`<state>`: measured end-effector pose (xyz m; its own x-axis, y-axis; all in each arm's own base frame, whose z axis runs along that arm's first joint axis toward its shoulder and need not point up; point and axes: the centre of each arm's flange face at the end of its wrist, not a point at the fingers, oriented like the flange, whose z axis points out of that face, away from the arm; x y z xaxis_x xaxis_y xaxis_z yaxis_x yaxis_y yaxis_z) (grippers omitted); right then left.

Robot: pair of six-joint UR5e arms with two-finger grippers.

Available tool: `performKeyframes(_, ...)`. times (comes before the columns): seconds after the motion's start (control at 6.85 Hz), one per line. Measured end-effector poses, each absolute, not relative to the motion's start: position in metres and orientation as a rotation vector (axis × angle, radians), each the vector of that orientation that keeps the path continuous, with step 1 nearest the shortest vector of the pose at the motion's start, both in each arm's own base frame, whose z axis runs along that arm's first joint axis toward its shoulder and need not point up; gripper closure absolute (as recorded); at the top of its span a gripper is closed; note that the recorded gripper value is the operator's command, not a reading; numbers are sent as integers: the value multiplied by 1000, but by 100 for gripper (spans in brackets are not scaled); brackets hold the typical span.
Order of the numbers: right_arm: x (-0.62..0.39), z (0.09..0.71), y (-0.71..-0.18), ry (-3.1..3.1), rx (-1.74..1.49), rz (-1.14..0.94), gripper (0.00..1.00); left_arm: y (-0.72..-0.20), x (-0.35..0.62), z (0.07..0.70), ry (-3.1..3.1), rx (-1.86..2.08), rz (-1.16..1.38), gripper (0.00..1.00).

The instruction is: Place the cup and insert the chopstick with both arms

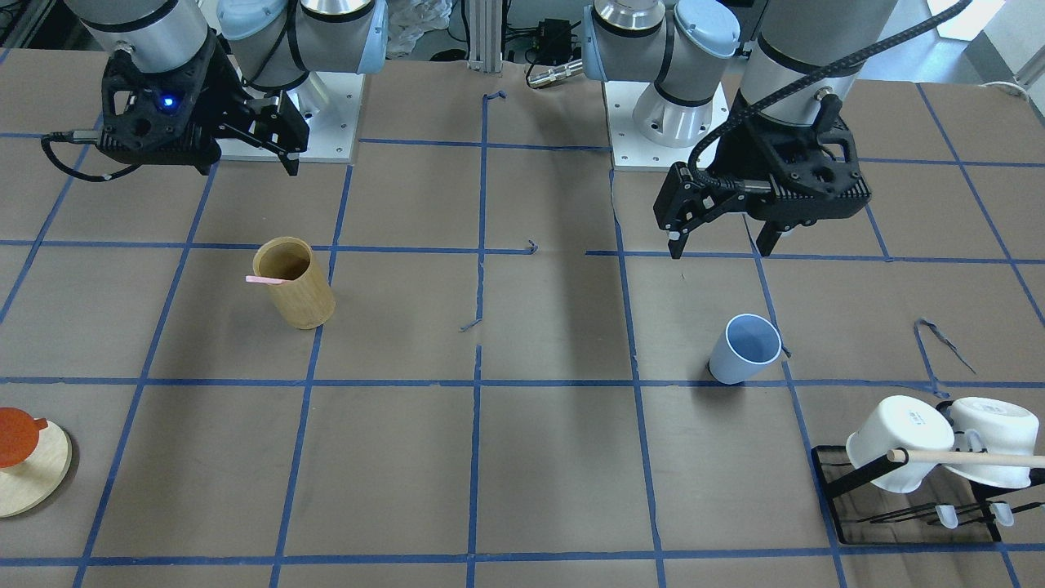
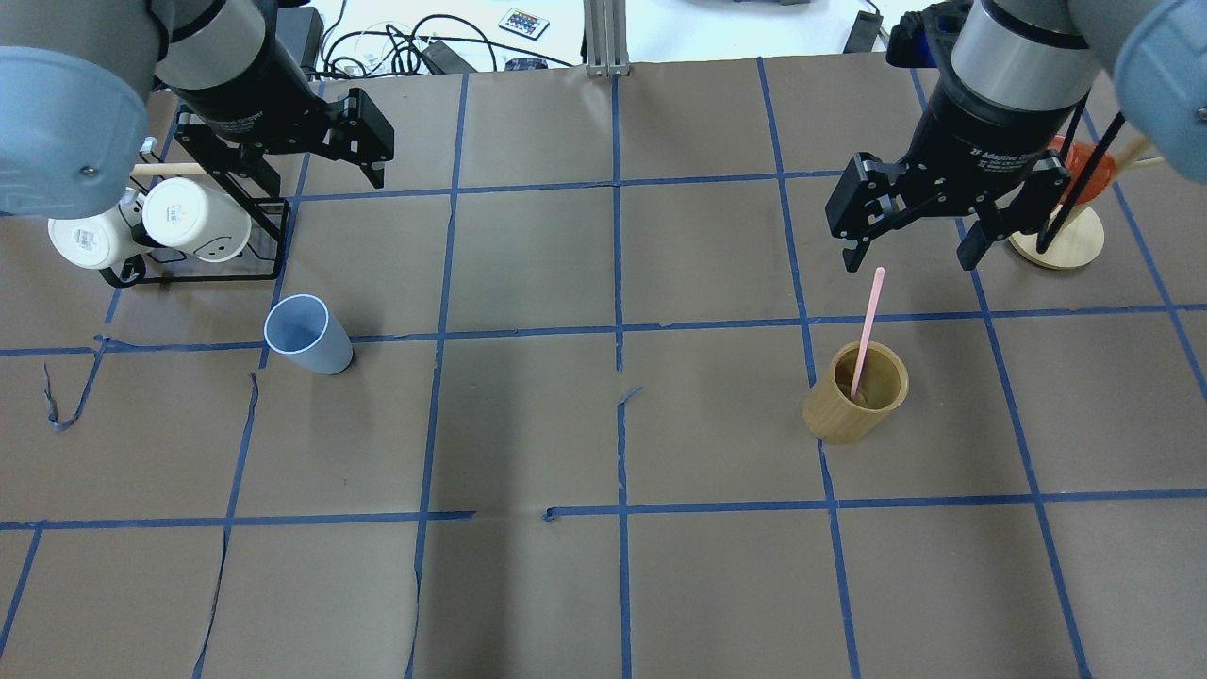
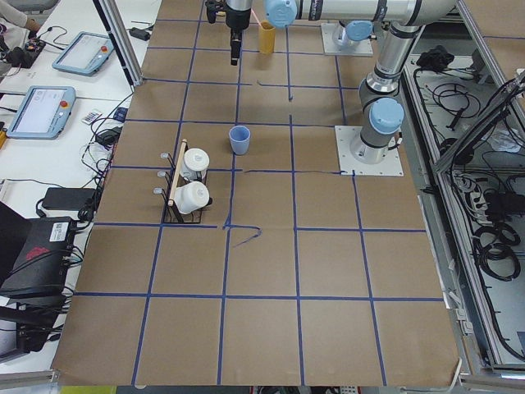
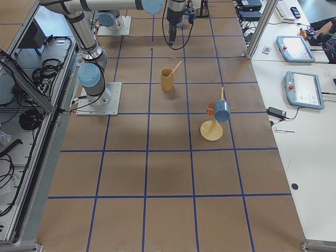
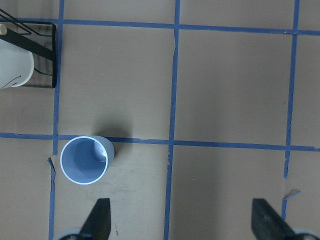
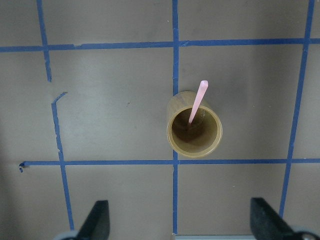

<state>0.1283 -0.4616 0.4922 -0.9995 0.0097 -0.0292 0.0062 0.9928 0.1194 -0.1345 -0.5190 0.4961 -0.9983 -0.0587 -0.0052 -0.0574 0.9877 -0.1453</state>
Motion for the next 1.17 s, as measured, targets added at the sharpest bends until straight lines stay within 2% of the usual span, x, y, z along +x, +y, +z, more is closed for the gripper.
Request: performKeyframes(1.17, 128, 493, -462, 3110, 8, 182, 0, -520, -137, 497, 3124, -85, -192, 0)
